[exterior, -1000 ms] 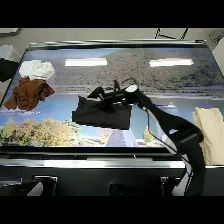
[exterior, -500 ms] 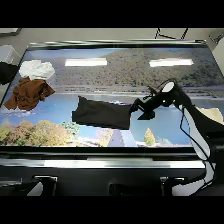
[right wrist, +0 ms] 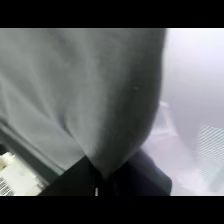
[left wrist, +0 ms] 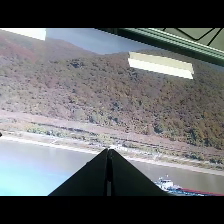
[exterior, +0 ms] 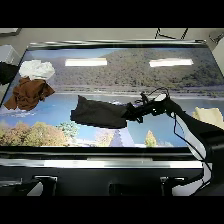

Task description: Fold the clothes and pants, and hang the long-sleeved shirts on hangers.

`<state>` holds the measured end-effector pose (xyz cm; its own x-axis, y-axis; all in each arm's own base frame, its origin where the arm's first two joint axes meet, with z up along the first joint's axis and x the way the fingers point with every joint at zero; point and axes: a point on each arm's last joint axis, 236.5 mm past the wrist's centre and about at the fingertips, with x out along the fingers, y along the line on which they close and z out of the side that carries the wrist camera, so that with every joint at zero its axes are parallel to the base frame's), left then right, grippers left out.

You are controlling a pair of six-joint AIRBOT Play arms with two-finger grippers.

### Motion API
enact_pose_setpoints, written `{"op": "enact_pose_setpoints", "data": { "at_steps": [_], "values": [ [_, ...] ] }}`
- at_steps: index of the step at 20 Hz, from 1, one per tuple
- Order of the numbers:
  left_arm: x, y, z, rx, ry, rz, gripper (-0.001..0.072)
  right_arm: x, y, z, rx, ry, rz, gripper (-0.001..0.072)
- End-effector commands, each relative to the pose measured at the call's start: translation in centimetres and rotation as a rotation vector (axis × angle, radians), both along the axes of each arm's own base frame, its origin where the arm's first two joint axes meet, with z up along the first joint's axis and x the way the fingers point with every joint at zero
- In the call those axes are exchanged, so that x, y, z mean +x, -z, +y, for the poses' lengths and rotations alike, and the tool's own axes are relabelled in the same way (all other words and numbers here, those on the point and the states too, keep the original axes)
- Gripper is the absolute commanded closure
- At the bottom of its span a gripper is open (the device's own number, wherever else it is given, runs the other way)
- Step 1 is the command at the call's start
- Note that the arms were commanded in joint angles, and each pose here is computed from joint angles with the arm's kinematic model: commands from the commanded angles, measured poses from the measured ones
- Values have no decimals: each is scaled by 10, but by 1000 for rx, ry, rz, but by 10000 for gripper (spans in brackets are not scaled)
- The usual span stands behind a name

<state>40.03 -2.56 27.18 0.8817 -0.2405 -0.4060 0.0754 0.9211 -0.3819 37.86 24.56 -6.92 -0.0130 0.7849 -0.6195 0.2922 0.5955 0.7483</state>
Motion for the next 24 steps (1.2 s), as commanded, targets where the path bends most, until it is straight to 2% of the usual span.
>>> {"op": "enact_pose_setpoints", "data": {
  "at_steps": [1, 4, 9, 13, 18, 24],
  "values": [
    [0, 0, 0, 0, 1, -1, 684, 14, -46, 7, 128, -32, -109, 672],
    [0, 0, 0, 0, 0, -1, 684, 51, -116, -44, 115, 14, -266, 672],
    [0, 0, 0, 0, 0, -1, 684, 74, -189, -202, -140, 240, -375, 672],
    [0, 0, 0, 0, 0, -1, 684, 61, -232, -319, -252, 491, -429, 672],
    [0, 0, 0, 0, 0, -1, 684, 23, -249, -438, -314, 825, -411, 672],
    [0, 0, 0, 0, 0, -1, 684, -22, -251, -514, -351, 1042, -379, 672]
  ]
}}
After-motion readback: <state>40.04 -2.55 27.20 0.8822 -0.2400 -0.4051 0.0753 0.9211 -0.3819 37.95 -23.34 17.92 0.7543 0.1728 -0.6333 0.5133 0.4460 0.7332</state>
